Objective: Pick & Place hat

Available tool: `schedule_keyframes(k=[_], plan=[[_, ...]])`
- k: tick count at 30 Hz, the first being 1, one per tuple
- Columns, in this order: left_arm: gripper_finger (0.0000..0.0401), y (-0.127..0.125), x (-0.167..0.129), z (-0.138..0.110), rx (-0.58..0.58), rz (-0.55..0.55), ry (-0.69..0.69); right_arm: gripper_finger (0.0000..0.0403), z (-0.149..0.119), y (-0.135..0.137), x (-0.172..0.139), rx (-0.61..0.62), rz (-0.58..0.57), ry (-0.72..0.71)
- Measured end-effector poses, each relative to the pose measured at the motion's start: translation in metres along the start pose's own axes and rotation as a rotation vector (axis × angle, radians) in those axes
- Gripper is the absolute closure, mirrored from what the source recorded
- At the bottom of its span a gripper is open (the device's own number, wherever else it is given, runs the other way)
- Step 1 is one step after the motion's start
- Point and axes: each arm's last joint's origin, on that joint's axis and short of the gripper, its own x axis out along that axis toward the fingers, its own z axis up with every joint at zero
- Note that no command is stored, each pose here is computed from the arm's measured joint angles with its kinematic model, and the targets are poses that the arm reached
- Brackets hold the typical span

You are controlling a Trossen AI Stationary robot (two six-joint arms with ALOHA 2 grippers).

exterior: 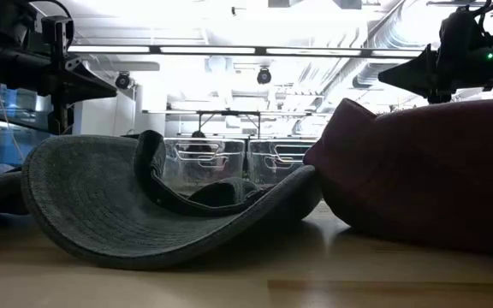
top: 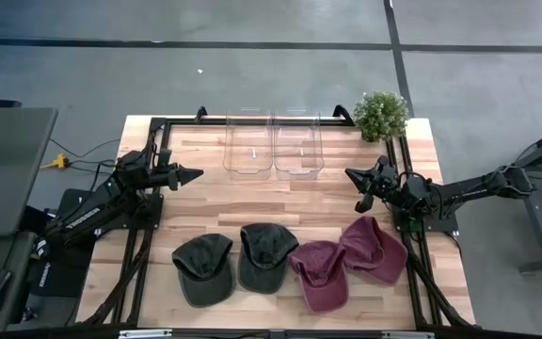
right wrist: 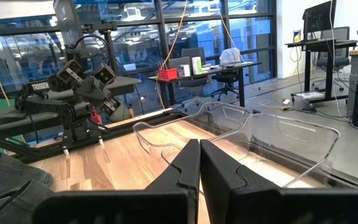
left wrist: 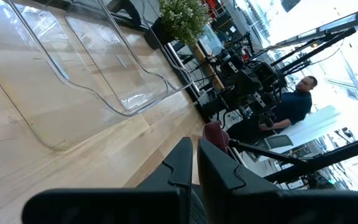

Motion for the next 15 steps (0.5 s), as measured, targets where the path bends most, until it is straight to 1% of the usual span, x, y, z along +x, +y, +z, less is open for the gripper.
schedule_keyframes(k=[15], plan=[[0.0383,0.0,0.0,0.0,0.0,0.0,0.0,0.0398,0.0001,0.0,0.0,0.0,0.0,-0.001]])
